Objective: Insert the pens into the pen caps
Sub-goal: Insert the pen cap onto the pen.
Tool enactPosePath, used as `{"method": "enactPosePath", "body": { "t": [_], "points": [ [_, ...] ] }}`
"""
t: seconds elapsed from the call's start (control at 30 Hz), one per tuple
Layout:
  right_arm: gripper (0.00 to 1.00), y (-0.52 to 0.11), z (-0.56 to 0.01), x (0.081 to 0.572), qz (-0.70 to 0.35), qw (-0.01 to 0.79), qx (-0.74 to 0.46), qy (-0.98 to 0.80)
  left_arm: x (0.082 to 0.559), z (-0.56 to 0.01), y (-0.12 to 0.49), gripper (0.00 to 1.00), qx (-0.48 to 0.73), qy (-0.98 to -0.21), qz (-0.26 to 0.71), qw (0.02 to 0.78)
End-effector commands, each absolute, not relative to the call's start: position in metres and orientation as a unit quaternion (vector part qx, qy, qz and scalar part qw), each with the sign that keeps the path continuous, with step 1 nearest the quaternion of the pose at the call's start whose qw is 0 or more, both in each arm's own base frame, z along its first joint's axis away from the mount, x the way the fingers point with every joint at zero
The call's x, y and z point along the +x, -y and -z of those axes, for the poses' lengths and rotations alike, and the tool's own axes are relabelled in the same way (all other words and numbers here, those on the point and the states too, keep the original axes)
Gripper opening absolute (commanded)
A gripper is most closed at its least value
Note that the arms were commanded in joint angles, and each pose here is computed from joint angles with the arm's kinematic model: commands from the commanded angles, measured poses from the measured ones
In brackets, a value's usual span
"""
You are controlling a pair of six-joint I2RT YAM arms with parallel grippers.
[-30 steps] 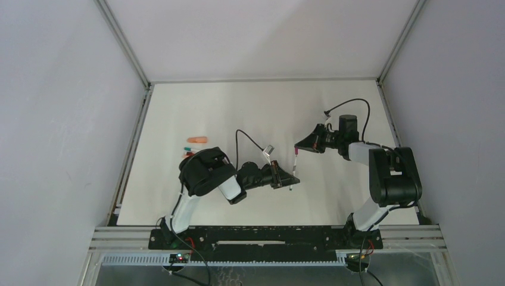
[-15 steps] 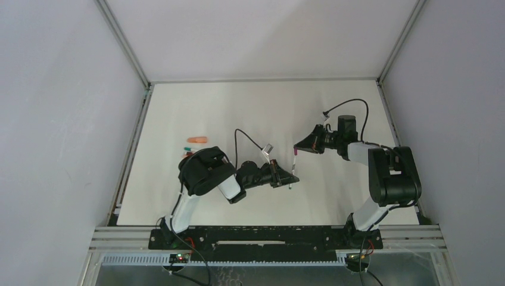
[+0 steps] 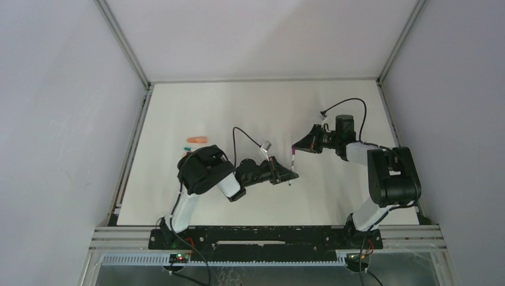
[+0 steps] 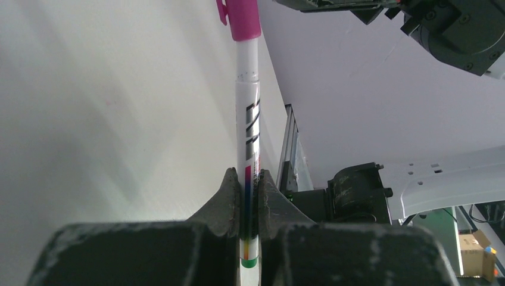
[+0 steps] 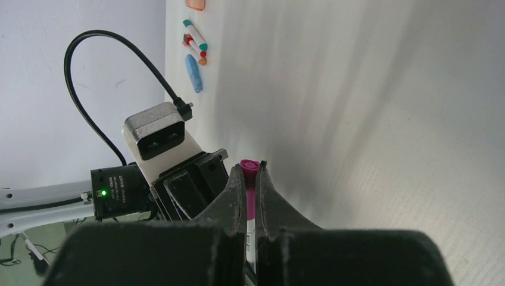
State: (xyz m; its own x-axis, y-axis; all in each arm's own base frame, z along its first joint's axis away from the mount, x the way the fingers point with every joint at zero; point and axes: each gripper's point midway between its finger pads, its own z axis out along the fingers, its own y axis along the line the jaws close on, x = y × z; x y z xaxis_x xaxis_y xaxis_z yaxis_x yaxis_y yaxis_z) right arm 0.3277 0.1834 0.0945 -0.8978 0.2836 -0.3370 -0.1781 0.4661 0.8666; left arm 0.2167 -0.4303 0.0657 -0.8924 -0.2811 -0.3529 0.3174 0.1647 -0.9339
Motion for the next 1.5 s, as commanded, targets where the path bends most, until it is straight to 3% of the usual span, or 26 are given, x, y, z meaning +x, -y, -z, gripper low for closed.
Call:
{"method": "enactPosePath", "body": {
  "t": [0.0,0.33,0.53,0.63,0.77,0.87,1.1,1.23,1.47],
  "points": [
    [0.0,-0.191,-0.114,0.32,-0.531,0.244,-0.004,-0.812,0.25,-0.107,0.433,0.0,-0.012,-0.685,0.671,0.283],
    [0.0,-0.2,-0.143,0.314,-0.538,0.282,-0.053,-0.792,0.274,-0.121,0.433,0.0,-0.038,-0.669,0.67,0.32],
    [0.1,-0.203,-0.172,0.304,-0.537,0.329,-0.122,-0.767,0.28,-0.136,0.426,0.0,0.026,-0.66,0.636,0.399],
    [0.26,-0.201,-0.191,0.296,-0.525,0.354,-0.171,-0.755,0.277,-0.141,0.417,0.0,0.082,-0.657,0.599,0.45],
    [0.63,-0.192,-0.224,0.284,-0.497,0.406,-0.235,-0.73,0.27,-0.143,0.402,0.0,0.155,-0.642,0.548,0.513],
    [0.76,-0.186,-0.252,0.267,-0.478,0.44,-0.29,-0.702,0.263,-0.148,0.392,0.0,0.2,-0.627,0.518,0.547],
    [0.86,-0.174,-0.294,0.225,-0.407,0.504,-0.437,-0.624,0.235,-0.167,0.378,0.0,0.295,-0.572,0.463,0.61],
    [0.89,-0.182,-0.29,0.19,-0.442,0.481,-0.504,-0.565,0.218,-0.172,0.368,0.0,0.345,-0.545,0.429,0.633],
    [0.89,-0.198,-0.27,0.174,-0.463,0.46,-0.553,-0.517,0.184,-0.159,0.372,0.0,0.421,-0.499,0.414,0.634]
  ]
}}
